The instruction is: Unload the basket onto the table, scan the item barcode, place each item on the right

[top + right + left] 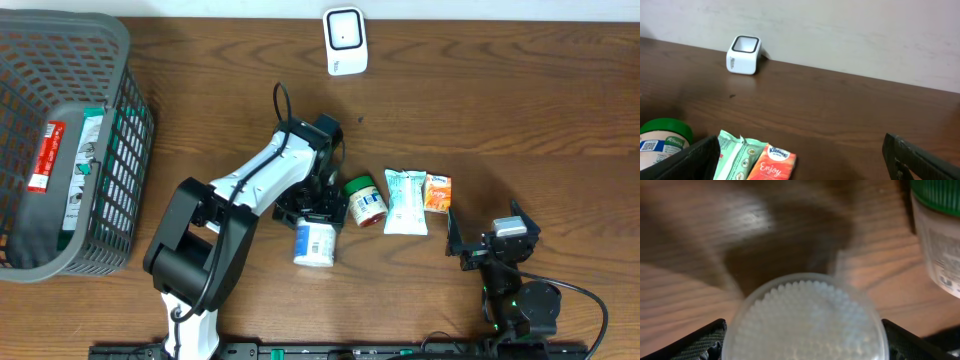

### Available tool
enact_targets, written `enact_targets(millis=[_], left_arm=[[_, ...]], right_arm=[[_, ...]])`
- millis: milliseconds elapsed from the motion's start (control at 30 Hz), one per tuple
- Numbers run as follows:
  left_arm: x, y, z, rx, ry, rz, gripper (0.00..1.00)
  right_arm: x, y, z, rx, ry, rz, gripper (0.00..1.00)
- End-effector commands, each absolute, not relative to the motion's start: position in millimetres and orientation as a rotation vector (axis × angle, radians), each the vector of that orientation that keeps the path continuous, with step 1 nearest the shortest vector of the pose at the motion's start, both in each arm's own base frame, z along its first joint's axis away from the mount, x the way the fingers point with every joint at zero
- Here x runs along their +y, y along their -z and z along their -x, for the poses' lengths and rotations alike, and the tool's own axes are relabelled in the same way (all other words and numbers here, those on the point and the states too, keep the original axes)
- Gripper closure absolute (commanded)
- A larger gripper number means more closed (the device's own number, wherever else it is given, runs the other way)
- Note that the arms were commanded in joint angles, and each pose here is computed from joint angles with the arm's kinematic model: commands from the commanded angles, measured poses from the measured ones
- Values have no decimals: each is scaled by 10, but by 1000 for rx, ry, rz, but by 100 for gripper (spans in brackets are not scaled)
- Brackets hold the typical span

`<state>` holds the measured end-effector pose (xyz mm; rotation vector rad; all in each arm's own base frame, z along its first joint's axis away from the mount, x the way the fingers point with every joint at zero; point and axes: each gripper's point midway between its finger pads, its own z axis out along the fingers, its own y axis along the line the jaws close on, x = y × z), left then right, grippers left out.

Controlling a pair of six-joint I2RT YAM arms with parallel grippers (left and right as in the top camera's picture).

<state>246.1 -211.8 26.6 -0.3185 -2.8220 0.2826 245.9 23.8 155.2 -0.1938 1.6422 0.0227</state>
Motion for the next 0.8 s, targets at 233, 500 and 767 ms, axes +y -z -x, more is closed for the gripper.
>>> enact_targets(millis=[233,500,767], left_arm=[[-2072,-248,-2550,-2870,-232,337,5],[-2113,-410,-2725,-2929,-278,328,5],[-2028,-676,-3137,-3036,-358,243,5]], right_arm=[[258,-1543,-2456,1646,-41,190,1],[258,-1543,-2456,1646,-41,190,1],[258,-1543,-2456,1646,-41,190,1]])
